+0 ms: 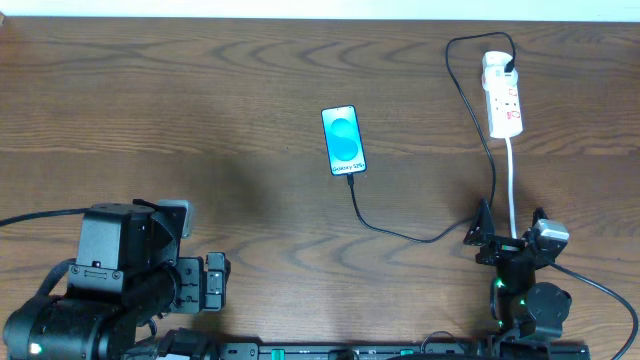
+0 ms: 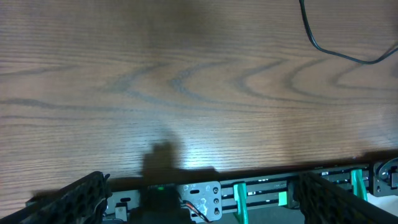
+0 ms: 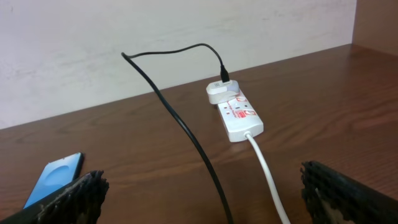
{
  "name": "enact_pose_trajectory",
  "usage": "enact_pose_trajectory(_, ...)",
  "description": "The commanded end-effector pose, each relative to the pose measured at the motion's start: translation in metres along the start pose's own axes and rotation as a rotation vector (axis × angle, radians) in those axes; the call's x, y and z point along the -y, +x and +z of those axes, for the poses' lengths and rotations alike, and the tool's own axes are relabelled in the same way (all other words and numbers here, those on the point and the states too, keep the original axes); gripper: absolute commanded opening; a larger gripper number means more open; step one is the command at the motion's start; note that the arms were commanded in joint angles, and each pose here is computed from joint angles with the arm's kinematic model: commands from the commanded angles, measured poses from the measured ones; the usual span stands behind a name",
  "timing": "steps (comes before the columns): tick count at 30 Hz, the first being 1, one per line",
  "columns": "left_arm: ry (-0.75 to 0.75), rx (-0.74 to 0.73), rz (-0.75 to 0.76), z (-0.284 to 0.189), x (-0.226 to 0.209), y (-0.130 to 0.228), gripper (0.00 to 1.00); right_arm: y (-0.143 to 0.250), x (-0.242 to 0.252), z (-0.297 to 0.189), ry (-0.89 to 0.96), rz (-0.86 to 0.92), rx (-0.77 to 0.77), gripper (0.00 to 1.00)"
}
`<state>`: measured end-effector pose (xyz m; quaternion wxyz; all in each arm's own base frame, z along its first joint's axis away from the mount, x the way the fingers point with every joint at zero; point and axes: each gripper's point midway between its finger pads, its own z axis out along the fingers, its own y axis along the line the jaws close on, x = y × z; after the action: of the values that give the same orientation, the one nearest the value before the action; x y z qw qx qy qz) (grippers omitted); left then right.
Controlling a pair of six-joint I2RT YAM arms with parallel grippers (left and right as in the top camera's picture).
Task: Plug charger to phone and switch on socket
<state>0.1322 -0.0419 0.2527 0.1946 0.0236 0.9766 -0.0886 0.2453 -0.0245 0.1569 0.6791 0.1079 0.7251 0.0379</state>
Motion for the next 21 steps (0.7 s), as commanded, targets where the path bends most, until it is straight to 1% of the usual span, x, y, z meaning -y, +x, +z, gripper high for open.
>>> enact_pose_trajectory(1, -0.004, 0.004, 0.012, -0.001, 0.0, 0.0, 0.98, 0.0, 0.003, 0.0, 0.016, 0.003, 0.003, 0.99)
enact_pose_trajectory(11, -0.005, 0.005, 0.013, -0.001, -0.001, 0.0, 0.98, 0.0, 0.003, 0.0, 0.016, 0.003, 0.004, 0.99)
enact_pose_trajectory(15, -0.033, 0.02, 0.029, -0.002, -0.005, -0.002, 0.98, 0.0, 0.003, 0.0, 0.016, 0.003, 0.003, 0.99)
enact_pose_trajectory(17, -0.018, 0.081, 0.049, -0.004, -0.001, -0.013, 0.98, 0.0, 0.003, 0.0, 0.016, 0.003, 0.004, 0.99)
enact_pose_trajectory(21, 0.002, 0.252, 0.092, -0.011, 0.004, -0.037, 0.98, 0.0, 0.003, 0.0, 0.016, 0.003, 0.003, 0.99)
